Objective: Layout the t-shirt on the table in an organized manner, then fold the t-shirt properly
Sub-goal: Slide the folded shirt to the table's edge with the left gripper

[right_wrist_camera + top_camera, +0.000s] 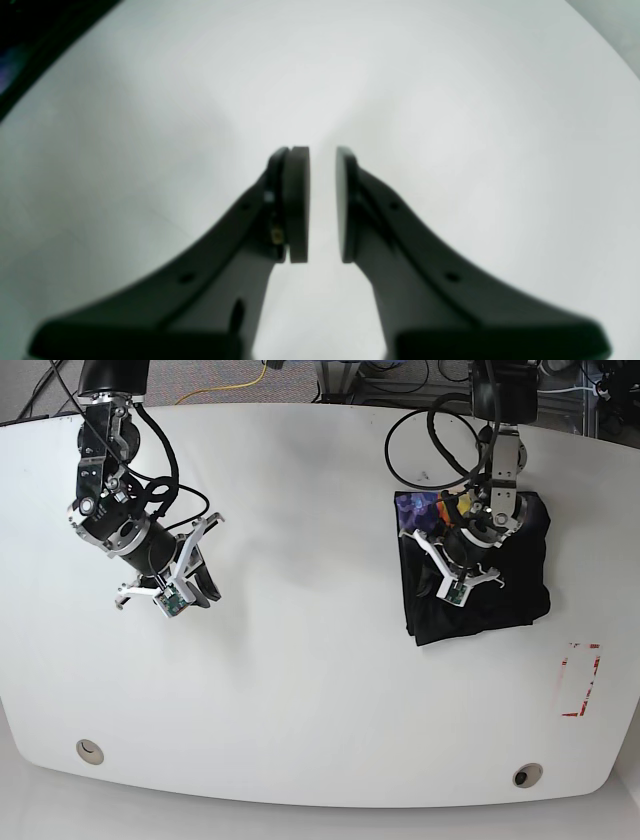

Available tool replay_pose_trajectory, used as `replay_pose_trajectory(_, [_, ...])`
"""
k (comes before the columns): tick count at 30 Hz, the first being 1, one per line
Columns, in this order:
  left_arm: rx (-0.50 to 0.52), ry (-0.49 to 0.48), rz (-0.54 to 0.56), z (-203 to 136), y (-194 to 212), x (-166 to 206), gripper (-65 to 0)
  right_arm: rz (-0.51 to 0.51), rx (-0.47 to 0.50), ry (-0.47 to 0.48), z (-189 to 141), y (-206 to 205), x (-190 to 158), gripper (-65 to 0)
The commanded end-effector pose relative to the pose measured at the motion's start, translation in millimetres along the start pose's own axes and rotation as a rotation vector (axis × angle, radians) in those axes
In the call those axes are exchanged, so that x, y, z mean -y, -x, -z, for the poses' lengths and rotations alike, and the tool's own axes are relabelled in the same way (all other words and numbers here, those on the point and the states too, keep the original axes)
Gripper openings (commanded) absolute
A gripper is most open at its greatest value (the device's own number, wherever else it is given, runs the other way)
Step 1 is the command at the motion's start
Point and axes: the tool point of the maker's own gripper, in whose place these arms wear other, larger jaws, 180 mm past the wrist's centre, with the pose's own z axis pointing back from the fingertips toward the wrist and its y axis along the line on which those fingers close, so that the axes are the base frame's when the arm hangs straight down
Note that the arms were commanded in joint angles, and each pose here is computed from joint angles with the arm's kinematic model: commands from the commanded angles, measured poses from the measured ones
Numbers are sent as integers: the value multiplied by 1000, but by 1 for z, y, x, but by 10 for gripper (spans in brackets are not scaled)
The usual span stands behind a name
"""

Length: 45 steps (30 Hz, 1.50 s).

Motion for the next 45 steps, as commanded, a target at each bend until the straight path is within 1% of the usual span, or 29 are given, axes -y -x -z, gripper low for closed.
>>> replay_pose_trajectory(1, [-189,-85,71,-25,44,-37,-581,-12,45,7,-4,-13,5,-556])
replay_pose_trajectory(5, [-212,-128,95,-46,53,-65,-581,-10,44,6,-4,-13,4,-556])
replay_pose_trajectory(8, [-250,-150,109,-65,67,-86,-581,-5,33,0,-4,-8,1,-556])
replay_pose_trajectory(11, [-271,-184,100,-82,74,-110,-581,-2,28,-3,-4,-5,0,-558])
replay_pose_trajectory(13, [-300,-185,84,-92,86,-121,-581,-2,28,-3,-5,-5,-1,-560])
replay_pose_trajectory(17, [-328,-185,77,-102,94,-136,-581,18,43,-11,-2,-8,-6,-560])
replay_pose_trajectory(22, [-316,-192,88,-107,88,-144,-581,36,48,-19,0,-7,-12,-560])
replay_pose_trajectory(26, [-274,-189,139,-109,64,-143,-581,31,52,-20,-1,-9,-14,-560])
replay_pose_trajectory(28, [-295,-177,164,-110,58,-136,-581,29,57,-21,-1,-10,-15,-560])
replay_pose_trajectory(31, [-328,-181,143,-111,53,-125,-581,29,57,-21,-1,-10,-15,-558])
replay_pose_trajectory(33, [-353,-197,136,-116,51,-127,-581,29,57,-21,-1,-10,-15,-558])
replay_pose_trajectory(35, [-399,-191,98,-124,60,-118,-581,28,58,-21,-1,-11,-15,-558])
replay_pose_trajectory(38, [-410,-187,77,-131,62,-110,-581,28,58,-21,-1,-11,-15,-558])
replay_pose_trajectory(42, [-427,-160,62,-142,71,-89,-581,27,56,-24,-1,-10,-16,-558])
replay_pose_trajectory(45, [-422,-146,60,-148,73,-80,-581,11,57,-39,-1,-10,-18,-558])
